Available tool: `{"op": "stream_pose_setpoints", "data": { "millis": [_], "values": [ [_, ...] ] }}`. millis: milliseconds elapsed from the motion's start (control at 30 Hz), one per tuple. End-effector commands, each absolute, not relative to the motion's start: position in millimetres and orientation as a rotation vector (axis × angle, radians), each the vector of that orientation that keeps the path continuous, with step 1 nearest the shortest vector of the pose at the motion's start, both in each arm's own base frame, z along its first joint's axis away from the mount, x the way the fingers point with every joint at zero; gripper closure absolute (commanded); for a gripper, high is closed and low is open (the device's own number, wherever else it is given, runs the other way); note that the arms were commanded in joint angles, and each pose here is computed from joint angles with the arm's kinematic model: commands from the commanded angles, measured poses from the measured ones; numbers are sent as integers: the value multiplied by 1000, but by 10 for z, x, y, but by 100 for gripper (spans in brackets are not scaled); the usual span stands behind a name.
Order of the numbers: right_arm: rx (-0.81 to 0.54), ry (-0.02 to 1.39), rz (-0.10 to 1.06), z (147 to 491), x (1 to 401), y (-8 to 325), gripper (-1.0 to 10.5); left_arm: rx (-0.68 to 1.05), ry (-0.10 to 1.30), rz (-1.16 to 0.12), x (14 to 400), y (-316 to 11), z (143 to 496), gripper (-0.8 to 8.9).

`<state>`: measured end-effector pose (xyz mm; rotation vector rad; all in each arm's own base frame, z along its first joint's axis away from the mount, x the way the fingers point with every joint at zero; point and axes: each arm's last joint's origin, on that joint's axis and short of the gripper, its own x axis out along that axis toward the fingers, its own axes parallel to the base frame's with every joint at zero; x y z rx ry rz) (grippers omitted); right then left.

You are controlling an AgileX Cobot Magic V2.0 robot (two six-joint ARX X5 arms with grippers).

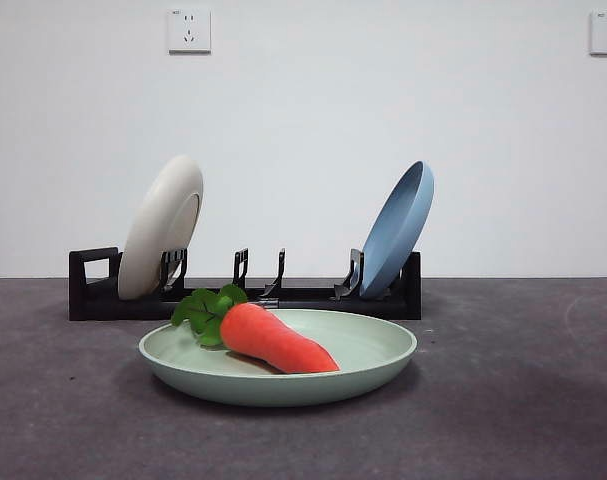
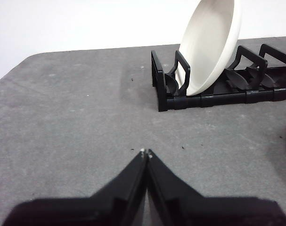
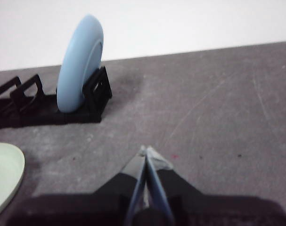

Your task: Take the green plate from the plate rack,put the plate on the table,take the carrot from the table,put the carrot in the plate

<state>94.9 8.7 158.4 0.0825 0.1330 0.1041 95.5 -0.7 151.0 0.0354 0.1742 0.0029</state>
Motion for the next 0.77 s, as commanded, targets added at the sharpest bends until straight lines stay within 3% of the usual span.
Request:
{"op": "stream_pose_setpoints", "data": {
  "millis": [33, 300, 767],
  "values": [
    [104, 144, 100, 1521, 960, 87, 945, 29, 180, 7, 960, -5, 1471, 816],
    [175, 185, 92, 1481, 955, 86, 945, 29, 180, 7, 960, -5, 1471, 816],
    [174, 185, 90, 1481, 955, 86, 945, 29, 180, 7, 960, -5, 1471, 816]
  ]
}}
